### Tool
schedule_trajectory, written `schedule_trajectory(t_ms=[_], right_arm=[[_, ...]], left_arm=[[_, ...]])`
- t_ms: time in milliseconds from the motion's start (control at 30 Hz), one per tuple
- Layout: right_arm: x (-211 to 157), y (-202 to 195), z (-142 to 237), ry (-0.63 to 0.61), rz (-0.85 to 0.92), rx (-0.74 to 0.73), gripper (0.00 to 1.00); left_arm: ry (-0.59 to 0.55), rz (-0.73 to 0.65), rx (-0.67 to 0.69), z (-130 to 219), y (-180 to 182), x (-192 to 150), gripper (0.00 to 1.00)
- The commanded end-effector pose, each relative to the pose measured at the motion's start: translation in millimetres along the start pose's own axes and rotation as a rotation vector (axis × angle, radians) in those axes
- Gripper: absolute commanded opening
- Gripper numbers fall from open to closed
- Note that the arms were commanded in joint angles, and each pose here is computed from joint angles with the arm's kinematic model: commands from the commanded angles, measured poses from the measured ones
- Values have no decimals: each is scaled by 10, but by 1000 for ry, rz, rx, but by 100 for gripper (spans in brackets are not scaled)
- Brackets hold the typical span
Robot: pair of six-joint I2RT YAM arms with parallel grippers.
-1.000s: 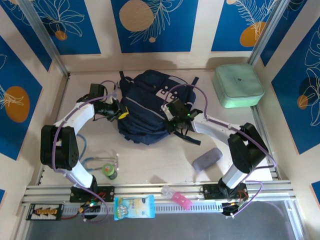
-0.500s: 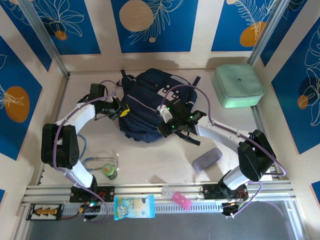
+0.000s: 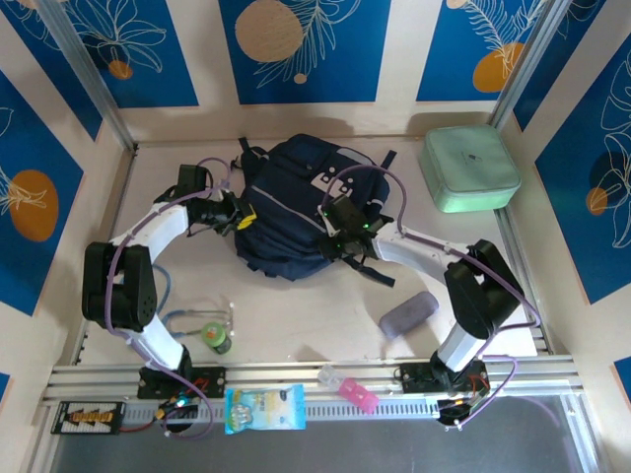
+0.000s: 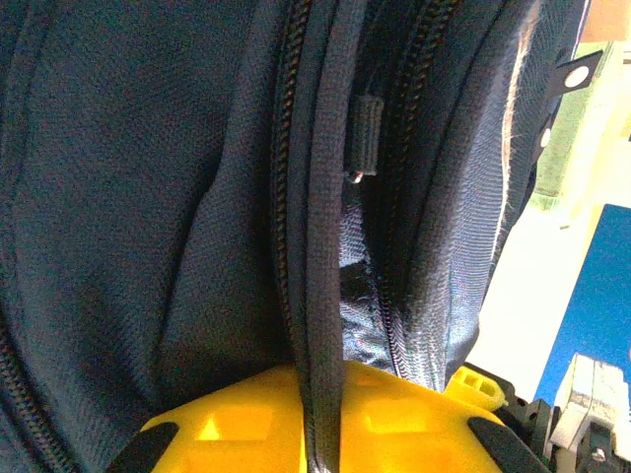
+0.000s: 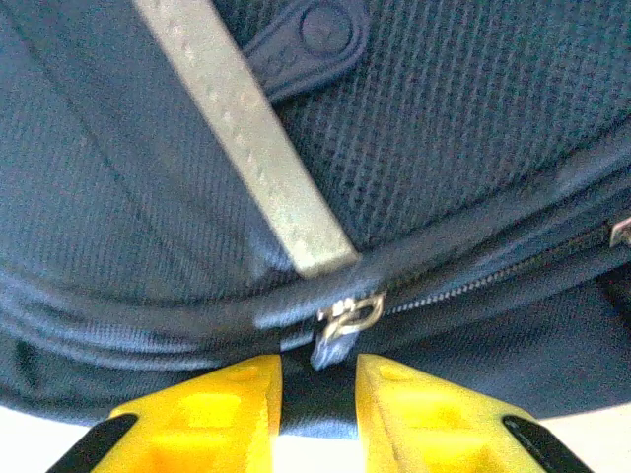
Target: Pack books, pencil case, and school supplies into a backpack
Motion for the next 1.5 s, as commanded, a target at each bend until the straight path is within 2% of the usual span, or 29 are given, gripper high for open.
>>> schedule_trajectory(t_ms=[0, 267, 367, 433, 567, 733, 1000, 1167, 1367, 1467], right_arm=[[212, -76, 32, -60, -19, -66, 28], [283, -100, 23, -93, -29, -53, 30], [277, -79, -36, -86, -19, -18, 28], [283, -25, -80, -92, 6, 29, 23], [304, 35, -100, -108, 39, 74, 8], [262, 96, 88, -120, 53, 125, 2], [135, 470, 464, -77, 52, 418, 1], [202, 599, 511, -47, 45, 447, 2], [353, 765, 397, -26, -33, 465, 4], [340, 729, 357, -16, -116, 444, 13]], left_arm=[[-2, -31, -38, 59, -118, 26, 14], [0, -32, -36, 59, -112, 26, 14], [1, -30, -36, 56, -115, 31, 13], [2, -31, -38, 50, -122, 33, 14], [2, -32, -42, 43, -127, 50, 13], [-9, -30, -24, 29, -86, 97, 14], [-34, 9, -28, -12, -34, 131, 14], [-56, 44, -37, -29, -9, 147, 13], [-117, 98, -67, -33, 11, 142, 13], [-135, 107, -48, -11, 63, 128, 23]])
Point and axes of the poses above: each hand's point on the last joint's axis, 136 mm out from that joint toward the fingers, its own z axis back along the fingers, its own y axis along the line the jaws close on, x = y × z, the point moved 4 cm from there along z, back along the fingers, and after that the axes turned 8 degrees about z, right-handed, at the moved point
